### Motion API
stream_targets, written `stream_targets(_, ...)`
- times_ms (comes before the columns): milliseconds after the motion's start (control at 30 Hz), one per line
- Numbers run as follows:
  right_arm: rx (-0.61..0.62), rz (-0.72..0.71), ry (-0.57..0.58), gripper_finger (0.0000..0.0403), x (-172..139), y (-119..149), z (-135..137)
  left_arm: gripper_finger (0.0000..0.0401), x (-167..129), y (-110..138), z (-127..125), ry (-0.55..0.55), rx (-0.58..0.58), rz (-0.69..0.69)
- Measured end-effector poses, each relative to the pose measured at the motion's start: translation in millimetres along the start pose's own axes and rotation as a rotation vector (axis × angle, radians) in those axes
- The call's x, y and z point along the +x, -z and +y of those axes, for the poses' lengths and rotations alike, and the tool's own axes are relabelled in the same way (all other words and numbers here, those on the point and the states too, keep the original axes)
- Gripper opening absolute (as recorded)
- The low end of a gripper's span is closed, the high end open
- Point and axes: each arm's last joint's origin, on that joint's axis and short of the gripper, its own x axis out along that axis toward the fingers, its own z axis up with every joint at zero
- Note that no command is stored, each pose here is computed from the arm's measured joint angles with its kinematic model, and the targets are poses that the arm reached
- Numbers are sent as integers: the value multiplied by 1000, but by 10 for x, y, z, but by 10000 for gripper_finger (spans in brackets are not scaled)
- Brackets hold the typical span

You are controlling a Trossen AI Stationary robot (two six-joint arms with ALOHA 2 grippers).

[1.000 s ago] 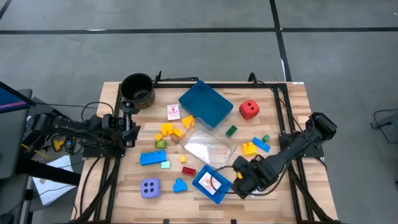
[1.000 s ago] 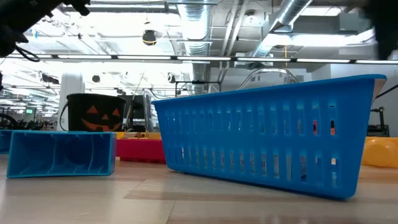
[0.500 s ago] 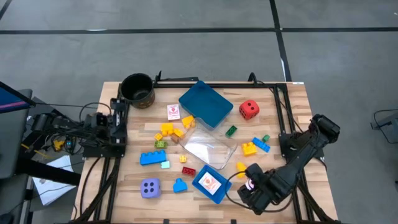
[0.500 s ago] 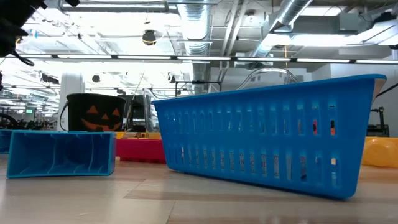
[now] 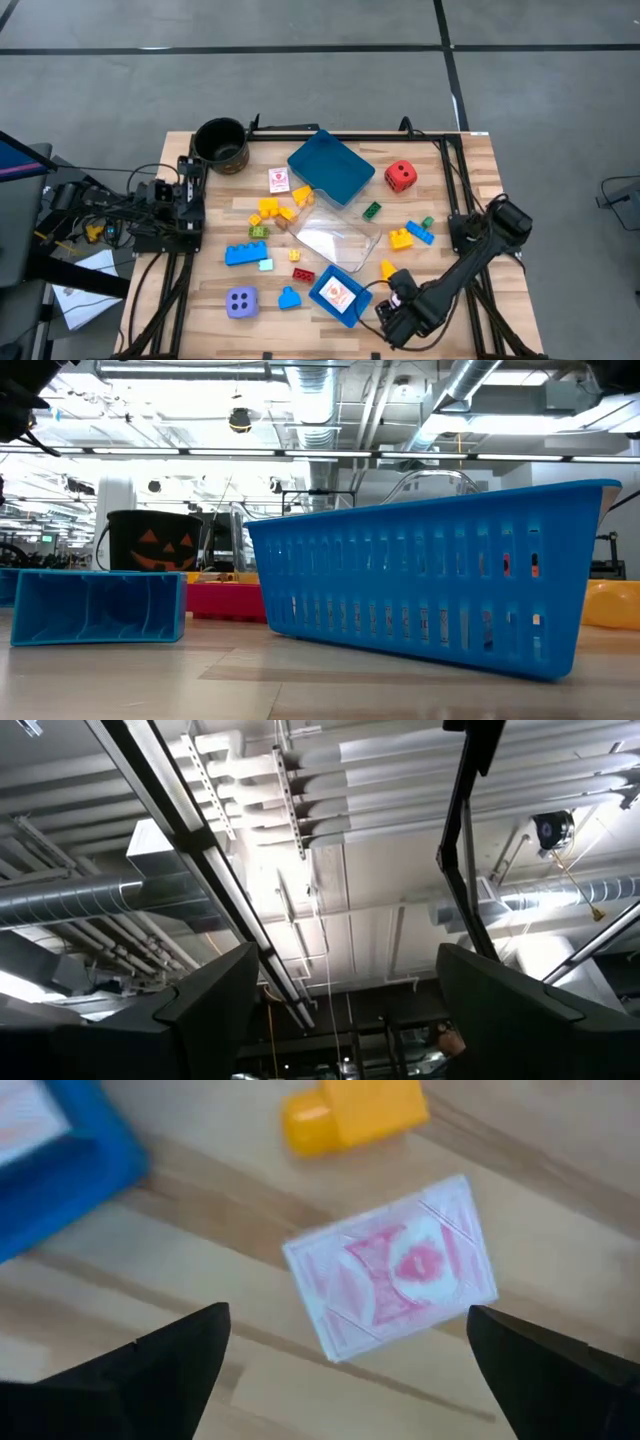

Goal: Pick & Place Toys
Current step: Put the pink playing card box into the blue bin

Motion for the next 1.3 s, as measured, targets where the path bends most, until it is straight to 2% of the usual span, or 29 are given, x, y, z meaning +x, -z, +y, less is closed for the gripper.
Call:
stream_targets(133, -7, 6, 19, 396, 51, 16, 17, 301, 0, 0, 0, 0, 0, 0)
stream_targets(300, -206, 1, 23, 395, 46, 60, -9, 301, 0, 1, 0, 0, 0, 1)
stream_targets(367, -358, -2, 19, 392, 43, 91, -20, 301, 0, 1, 0, 0, 0, 2)
stream_targets(500, -773, -15, 19, 380, 38, 147, -47, 301, 0, 2, 0, 1, 0, 2)
stream_targets(633, -1085, -14, 32, 373, 59, 225, -73, 301, 0, 2, 0, 1, 0, 2)
stream_targets(733, -1250, -2, 54, 372, 69, 254, -99, 301, 0, 2, 0, 1, 0, 2)
stream_targets(1000, -1428, 15, 107, 372, 82, 128, -83, 301, 0, 13, -3, 3, 0, 13)
stream_targets(1300, -1603, 31, 107, 372, 87, 60, -53, 301, 0, 14, -3, 3, 0, 14)
